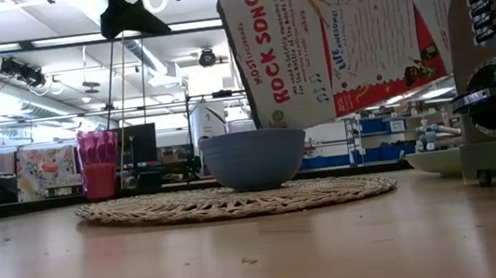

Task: Arrange a breakfast setting
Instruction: Pour the cereal from the white cereal box into the blue bowl

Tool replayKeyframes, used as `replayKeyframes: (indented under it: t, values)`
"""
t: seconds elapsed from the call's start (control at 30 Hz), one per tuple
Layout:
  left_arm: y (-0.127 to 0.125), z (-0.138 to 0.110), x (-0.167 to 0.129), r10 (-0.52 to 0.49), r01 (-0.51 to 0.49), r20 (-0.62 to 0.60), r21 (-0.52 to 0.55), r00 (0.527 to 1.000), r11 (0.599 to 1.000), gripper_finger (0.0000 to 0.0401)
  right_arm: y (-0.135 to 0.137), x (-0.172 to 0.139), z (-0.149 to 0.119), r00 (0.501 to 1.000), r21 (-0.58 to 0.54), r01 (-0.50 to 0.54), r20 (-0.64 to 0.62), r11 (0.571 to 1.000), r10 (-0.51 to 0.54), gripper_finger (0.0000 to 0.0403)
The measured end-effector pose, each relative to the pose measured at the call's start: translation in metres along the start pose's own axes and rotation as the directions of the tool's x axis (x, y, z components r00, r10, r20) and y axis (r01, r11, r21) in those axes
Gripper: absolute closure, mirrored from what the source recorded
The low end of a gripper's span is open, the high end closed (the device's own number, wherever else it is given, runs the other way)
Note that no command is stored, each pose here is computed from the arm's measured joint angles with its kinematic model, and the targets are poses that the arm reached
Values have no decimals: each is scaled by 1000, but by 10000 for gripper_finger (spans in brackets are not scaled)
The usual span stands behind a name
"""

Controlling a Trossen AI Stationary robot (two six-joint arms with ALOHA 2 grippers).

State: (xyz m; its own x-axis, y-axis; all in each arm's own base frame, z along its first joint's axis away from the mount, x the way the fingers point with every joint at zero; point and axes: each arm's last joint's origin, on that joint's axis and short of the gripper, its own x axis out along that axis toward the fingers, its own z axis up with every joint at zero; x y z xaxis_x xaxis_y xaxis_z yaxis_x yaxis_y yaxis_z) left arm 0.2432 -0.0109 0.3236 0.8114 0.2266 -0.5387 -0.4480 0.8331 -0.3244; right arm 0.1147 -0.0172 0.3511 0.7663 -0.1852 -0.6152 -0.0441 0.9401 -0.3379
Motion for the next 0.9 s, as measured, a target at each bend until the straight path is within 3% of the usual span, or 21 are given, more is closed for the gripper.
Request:
replayKeyframes:
  t: [0.23,0.9]
  values:
    - [2,-2,0,17,-16,-25,9,1000,1000,99,-5,1,13,1000,-74,-8,-15,997,6,161]
    - [0,2,-5,-12,12,17,-12,1000,1000,106,-10,10,27,999,-130,-17,-51,991,10,164]
